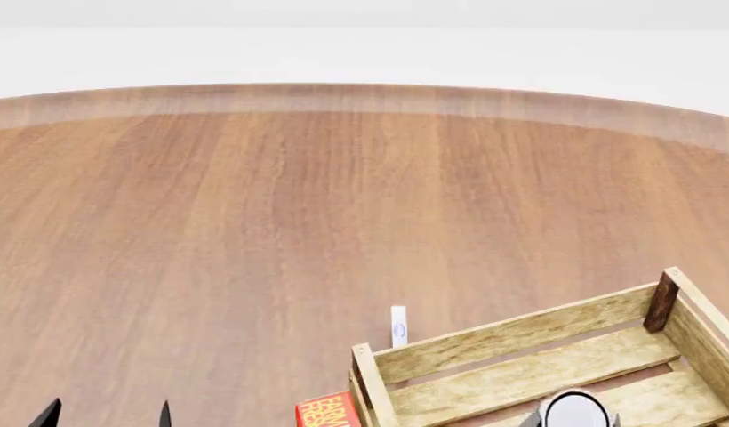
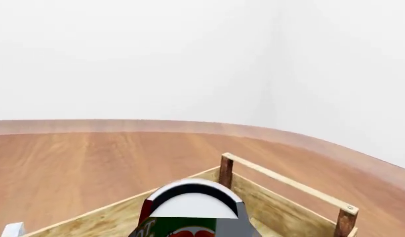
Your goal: Pick up the tomato sauce, and put it in the wooden tray.
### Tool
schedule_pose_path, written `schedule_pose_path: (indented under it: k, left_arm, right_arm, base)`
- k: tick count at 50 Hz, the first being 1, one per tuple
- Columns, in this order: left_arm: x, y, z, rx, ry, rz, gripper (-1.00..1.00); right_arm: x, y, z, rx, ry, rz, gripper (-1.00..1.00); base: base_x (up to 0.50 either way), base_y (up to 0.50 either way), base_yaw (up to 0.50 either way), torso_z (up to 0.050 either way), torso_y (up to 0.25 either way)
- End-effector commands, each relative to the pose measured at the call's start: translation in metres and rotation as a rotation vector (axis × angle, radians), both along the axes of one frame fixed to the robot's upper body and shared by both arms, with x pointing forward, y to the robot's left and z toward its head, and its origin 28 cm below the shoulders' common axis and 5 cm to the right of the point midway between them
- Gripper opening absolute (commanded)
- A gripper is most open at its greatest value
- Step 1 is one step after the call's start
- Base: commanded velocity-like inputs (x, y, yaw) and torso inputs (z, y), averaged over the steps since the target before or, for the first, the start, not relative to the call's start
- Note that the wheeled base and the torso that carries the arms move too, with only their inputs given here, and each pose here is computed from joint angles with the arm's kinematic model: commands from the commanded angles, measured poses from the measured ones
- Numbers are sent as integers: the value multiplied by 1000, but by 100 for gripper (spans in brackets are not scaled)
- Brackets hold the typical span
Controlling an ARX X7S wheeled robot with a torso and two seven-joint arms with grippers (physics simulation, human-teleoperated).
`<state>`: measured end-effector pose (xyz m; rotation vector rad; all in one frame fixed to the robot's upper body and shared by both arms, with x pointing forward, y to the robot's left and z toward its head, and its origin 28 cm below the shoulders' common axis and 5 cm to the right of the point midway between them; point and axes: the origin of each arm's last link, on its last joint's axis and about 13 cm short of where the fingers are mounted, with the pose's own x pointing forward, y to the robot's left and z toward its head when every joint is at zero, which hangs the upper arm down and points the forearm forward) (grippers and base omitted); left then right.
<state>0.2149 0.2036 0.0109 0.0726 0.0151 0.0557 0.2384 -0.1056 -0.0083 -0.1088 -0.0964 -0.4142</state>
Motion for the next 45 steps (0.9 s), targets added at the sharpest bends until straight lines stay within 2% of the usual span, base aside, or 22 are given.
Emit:
schedule_pose_path:
  k: [1, 5, 15, 23, 32, 37, 45]
  left_arm:
    - [1, 0, 0, 2, 0, 0, 100]
    - [0, 0, 1, 2, 1, 1, 100]
    - [1, 0, -1, -1, 2, 3, 100]
    - [0, 0, 0, 1, 1, 4, 100]
    - [0, 0, -1, 3, 1, 4, 100]
    - [0, 0, 0, 4, 1, 4, 100]
    - [0, 0, 0, 3, 0, 2, 100]
  right_arm:
    - [36, -10, -5, -3, 61, -27, -100]
    - [51, -15, -14, 4, 103, -36, -100]
    - [62, -21, -3, -1, 105, -52, -100]
    - [71, -26, -6, 22, 133, -48, -100]
    - [83, -32, -10, 57, 215, -37, -100]
    - [93, -36, -1, 92, 270, -33, -100]
    - [102, -33, 8, 74, 309, -26, -100]
  base:
    - [0, 0, 0, 0, 0]
    - [0, 0, 0, 0, 0]
    - [0, 0, 0, 0, 0]
    - [0, 0, 0, 0, 0]
    - [0, 0, 0, 0, 0]
    - [0, 0, 0, 0, 2]
    - [0, 0, 0, 0, 0]
